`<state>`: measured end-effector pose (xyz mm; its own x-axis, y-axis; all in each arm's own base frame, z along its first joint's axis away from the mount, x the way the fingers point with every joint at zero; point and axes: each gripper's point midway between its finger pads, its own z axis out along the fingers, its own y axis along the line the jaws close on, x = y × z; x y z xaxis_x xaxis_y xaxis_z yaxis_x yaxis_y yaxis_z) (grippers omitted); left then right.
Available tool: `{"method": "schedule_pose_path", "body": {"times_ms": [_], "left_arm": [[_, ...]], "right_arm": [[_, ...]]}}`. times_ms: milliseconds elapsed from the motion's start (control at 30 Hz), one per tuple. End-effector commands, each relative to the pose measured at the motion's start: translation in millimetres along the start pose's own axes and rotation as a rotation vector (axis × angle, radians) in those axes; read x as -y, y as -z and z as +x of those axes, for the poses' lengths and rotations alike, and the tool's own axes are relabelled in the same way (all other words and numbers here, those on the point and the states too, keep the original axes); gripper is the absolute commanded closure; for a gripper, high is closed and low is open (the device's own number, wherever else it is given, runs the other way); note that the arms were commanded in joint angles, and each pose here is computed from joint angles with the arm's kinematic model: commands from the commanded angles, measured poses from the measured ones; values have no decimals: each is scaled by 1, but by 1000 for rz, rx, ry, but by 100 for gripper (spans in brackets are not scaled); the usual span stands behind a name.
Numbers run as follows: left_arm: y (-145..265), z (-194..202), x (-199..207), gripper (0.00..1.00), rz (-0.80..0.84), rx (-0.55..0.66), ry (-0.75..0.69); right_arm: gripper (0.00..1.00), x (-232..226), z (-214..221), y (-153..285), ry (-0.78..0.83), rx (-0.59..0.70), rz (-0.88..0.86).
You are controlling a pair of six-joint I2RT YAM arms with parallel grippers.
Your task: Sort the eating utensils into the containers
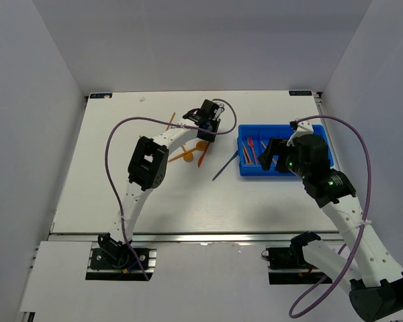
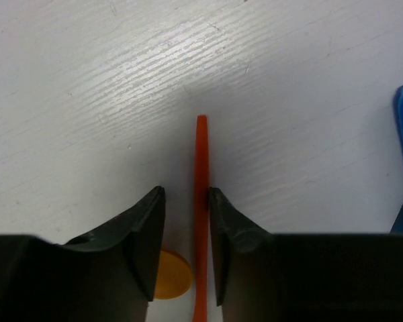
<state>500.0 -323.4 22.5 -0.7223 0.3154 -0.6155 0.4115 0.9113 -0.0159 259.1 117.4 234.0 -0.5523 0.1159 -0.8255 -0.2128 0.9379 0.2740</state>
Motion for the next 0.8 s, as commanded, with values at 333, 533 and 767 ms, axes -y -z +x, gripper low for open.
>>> {"method": "schedule_pose_path", "body": {"times_ms": [333,533,767], "left_arm": [[6,59,7,75,8,-171,11],[9,76,16,100,-17,-214,-3],[37,46,32,100,19,-117,61]], "right_arm": [[16,-10,-12,12,-7,26,-41],[16,-10,-14,16,-7,33,-40],[16,-12,-13,16,-3,30,-50]]}}
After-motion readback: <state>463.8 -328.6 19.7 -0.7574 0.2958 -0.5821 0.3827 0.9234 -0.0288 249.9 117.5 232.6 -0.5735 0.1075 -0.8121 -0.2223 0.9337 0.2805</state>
